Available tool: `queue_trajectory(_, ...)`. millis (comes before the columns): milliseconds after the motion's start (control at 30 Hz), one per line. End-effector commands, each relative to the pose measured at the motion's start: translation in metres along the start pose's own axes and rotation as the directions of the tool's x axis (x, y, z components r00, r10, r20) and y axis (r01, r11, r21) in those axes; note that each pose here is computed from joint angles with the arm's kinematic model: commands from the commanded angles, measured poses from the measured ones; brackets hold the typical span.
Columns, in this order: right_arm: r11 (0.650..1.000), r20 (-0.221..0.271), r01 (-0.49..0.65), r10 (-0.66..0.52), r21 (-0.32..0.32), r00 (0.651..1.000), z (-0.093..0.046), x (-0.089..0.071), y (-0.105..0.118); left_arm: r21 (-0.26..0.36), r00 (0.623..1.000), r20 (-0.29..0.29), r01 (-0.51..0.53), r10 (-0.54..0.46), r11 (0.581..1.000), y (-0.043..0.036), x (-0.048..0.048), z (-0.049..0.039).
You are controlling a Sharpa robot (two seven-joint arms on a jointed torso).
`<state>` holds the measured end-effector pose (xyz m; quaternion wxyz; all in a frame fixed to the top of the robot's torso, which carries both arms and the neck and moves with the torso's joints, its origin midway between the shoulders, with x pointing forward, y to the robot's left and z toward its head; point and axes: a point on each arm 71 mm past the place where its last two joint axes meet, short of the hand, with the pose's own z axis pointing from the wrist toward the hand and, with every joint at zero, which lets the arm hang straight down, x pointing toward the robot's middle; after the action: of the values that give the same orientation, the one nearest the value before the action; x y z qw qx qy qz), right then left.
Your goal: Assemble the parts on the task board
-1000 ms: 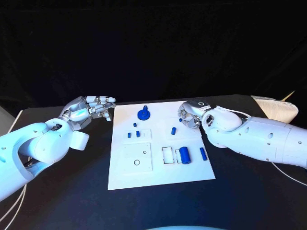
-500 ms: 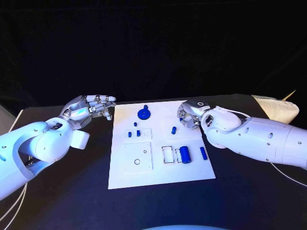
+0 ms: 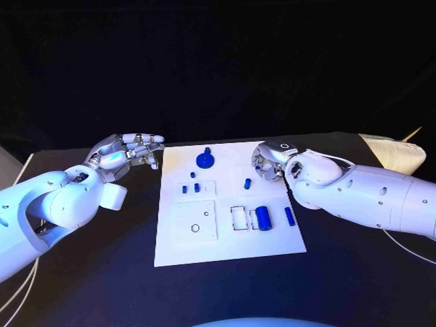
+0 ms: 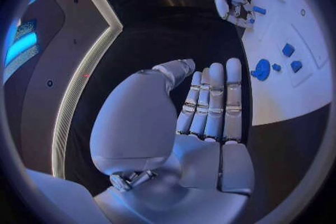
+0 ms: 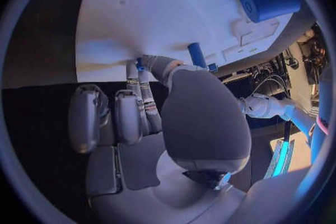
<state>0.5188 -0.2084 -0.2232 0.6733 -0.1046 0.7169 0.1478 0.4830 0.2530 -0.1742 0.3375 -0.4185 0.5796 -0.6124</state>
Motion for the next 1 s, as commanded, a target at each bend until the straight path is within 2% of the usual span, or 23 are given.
queue_trajectory(33,0.999,-0.058,0.022,-0.023,-0.024,0.998,-0.0018,0.0114,0.0071,-0.001,1.000,-0.002,0.008,-0.008,1.000,-0.0004,0.0011,-0.0001)
queue_trajectory(567,0.998,0.004,0.062,-0.062,-0.007,0.998,-0.0014,0.0082,0.0087,-0.010,1.000,0.000,0.004,-0.004,1.000,-0.0002,-0.0003,-0.0011)
queue_trajectory(1000,0.999,0.094,0.034,-0.032,-0.013,0.995,-0.0042,0.0016,0.0107,-0.014,1.000,0.009,0.001,-0.001,1.000,0.0000,-0.0029,-0.0020)
